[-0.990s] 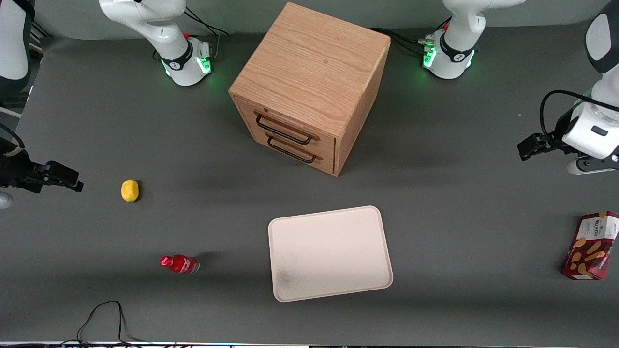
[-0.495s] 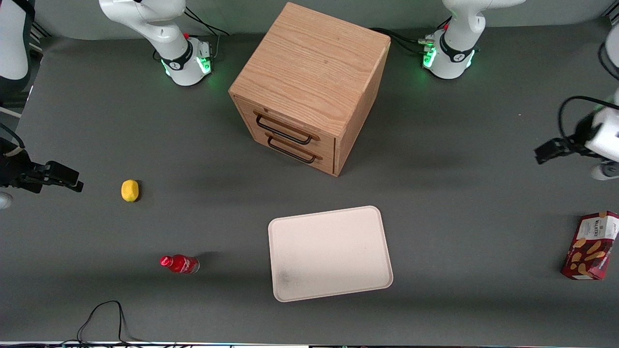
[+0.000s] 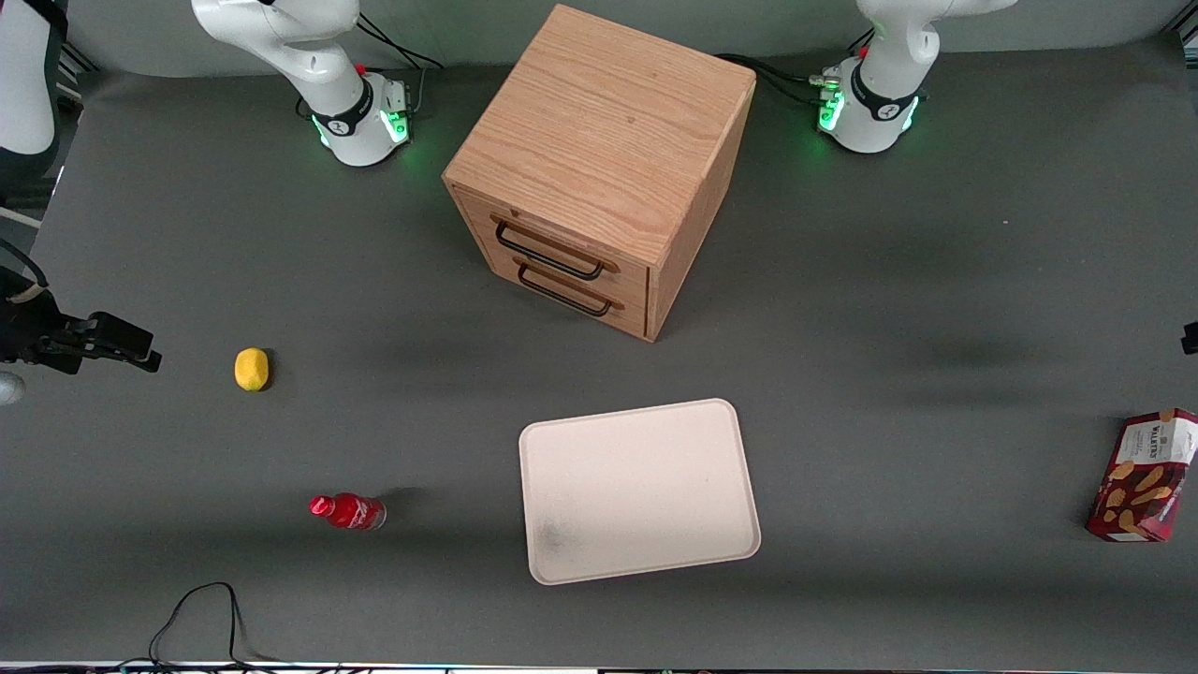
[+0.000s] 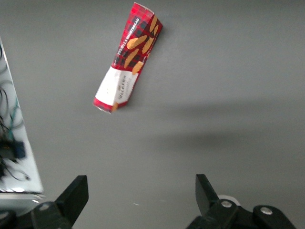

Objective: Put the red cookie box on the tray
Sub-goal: 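Move the left gripper toward the red tartan shortbread box, then lower the open left gripper around the shortbread box and close it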

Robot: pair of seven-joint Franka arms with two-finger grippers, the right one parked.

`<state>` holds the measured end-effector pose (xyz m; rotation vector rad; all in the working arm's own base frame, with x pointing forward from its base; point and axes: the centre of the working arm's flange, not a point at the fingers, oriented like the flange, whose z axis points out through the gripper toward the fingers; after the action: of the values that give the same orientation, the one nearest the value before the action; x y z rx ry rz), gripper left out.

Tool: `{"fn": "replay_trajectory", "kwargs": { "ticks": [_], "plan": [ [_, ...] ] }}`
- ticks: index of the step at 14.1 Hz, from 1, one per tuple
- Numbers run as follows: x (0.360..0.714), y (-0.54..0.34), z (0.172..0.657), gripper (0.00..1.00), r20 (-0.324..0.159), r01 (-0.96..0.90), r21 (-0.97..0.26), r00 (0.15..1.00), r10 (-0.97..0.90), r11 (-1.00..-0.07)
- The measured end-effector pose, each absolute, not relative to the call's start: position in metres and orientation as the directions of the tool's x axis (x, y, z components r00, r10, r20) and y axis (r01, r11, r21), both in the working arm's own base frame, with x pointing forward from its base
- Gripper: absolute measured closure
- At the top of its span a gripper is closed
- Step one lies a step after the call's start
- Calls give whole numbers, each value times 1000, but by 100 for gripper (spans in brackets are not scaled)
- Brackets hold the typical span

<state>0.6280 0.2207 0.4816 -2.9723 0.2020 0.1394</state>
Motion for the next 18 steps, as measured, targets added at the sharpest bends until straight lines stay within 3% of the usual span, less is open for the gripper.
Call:
{"fn": "replay_trajectory", "kwargs": {
  "ticks": [2, 5, 9, 11, 14, 18],
  "plan": [
    [648, 241, 448, 0, -112, -277, -125, 958, -264, -953],
    [664, 271, 397, 0, -68, -481, -77, 877, -476, -874],
    [670, 309, 334, 0, -61, -609, -86, 793, -606, -789],
    [676, 312, 315, 0, -50, -640, -100, 768, -639, -761],
    [687, 307, 280, 0, 11, -634, -78, 771, -636, -770],
    [701, 306, 246, 3, 28, -639, -110, 764, -645, -761]
  ]
}}
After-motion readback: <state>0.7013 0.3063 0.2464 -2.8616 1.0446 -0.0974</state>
